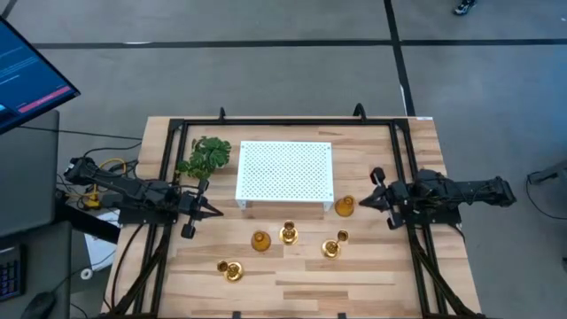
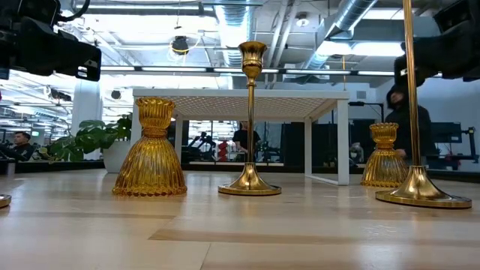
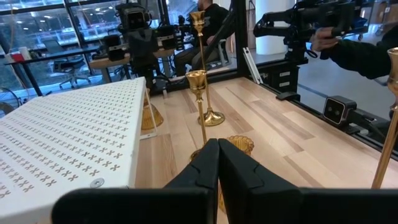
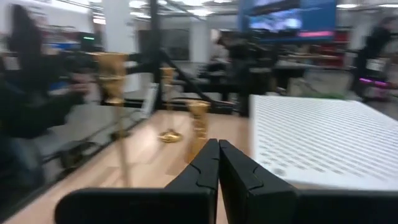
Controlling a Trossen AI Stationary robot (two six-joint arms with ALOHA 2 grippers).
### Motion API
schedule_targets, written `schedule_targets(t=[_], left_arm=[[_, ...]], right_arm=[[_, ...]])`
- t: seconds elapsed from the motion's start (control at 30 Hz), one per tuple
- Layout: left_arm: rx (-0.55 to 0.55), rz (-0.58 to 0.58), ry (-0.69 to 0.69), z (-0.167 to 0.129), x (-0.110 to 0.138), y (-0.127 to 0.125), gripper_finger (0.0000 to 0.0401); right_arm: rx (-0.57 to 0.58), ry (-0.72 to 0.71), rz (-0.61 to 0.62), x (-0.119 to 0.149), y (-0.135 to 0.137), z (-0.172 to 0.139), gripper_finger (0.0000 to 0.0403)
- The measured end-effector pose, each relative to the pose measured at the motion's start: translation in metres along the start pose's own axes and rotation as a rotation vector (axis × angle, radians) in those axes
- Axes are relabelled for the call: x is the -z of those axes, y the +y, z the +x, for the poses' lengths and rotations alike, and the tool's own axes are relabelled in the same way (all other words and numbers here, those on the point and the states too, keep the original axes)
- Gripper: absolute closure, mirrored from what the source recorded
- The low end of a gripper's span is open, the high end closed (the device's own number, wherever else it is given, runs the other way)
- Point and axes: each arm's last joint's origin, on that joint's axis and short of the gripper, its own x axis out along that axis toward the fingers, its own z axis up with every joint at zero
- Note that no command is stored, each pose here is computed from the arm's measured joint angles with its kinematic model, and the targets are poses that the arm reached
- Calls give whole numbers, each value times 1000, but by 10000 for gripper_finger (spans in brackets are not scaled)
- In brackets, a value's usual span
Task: Pick & Place candle stick holders
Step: Put the right gold candle holder on the shelf
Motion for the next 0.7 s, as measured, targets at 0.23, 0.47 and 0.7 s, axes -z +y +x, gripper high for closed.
schedule_targets(t=[0.23, 0.47, 0.7], left_arm=[[-1, 0, -3, 0, 0, 0, 393], [-1, 0, -4, 0, 0, 0, 393], [-1, 0, -5, 0, 0, 0, 393]], right_arm=[[-100, -10, 1, -1, 6, 1, 403], [-156, -23, 20, -3, 12, 5, 403], [-71, 89, 62, 6, 14, 16, 403]])
